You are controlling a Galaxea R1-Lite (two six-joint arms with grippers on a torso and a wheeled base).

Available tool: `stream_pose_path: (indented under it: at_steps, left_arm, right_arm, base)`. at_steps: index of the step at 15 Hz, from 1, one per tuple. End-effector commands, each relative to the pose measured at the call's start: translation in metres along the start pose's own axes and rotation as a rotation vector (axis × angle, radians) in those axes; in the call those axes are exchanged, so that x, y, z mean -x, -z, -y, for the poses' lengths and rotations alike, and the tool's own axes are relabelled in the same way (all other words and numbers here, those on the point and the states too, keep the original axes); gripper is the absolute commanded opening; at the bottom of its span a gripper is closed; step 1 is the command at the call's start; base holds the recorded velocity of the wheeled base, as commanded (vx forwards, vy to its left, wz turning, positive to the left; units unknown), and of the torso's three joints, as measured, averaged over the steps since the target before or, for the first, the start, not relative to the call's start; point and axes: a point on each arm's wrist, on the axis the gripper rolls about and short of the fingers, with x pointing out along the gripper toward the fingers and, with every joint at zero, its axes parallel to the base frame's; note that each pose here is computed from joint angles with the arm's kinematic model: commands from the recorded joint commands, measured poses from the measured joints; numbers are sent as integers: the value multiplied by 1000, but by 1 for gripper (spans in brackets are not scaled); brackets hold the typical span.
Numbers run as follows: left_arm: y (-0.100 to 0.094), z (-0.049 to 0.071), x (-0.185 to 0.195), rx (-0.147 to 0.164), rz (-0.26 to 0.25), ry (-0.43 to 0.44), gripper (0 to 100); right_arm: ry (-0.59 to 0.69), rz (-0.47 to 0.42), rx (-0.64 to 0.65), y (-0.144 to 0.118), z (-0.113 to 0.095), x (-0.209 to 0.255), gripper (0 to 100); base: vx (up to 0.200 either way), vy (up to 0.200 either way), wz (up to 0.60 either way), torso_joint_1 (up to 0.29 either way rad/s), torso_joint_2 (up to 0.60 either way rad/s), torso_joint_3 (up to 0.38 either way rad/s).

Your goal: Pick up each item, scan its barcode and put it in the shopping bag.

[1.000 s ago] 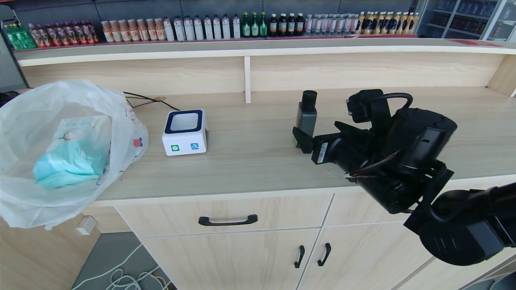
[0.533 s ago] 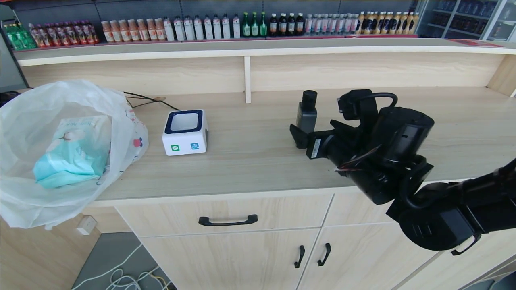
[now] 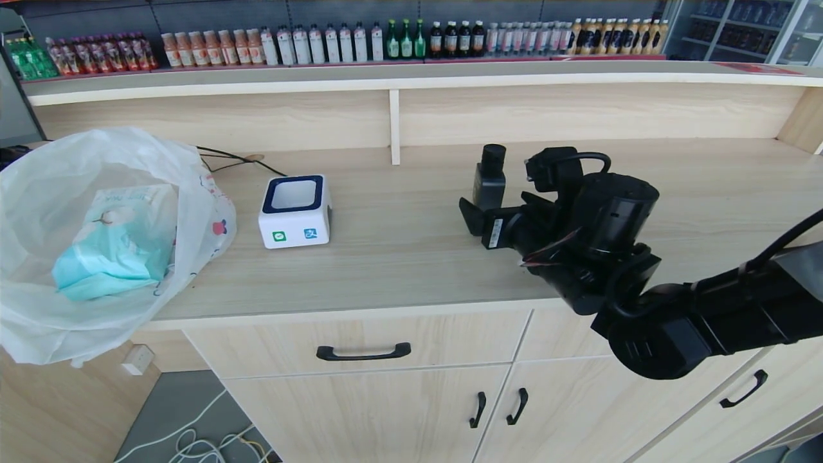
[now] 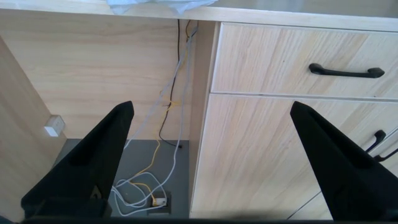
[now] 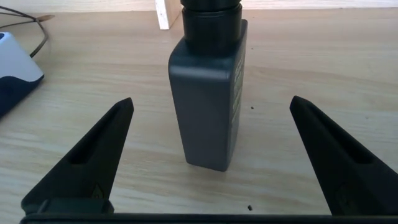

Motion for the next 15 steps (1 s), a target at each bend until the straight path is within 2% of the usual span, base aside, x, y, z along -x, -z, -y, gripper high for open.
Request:
stream_pose_path:
  at_steps: [1, 11, 15]
  left_arm:
    - [0, 0, 0, 0, 0, 0, 100]
    - [0, 0, 0, 0, 0, 0, 100]
    - [0, 0, 0, 0, 0, 0, 100]
  right_arm:
    - [1, 4, 3, 2, 0, -7, 100]
    - [21, 28, -2, 2, -2, -34, 100]
    - [24, 2, 5, 3, -2, -40, 100]
  base:
    - [0, 0, 0, 0, 0, 0]
    - [0, 0, 0, 0, 0, 0]
    - [0, 0, 0, 0, 0, 0]
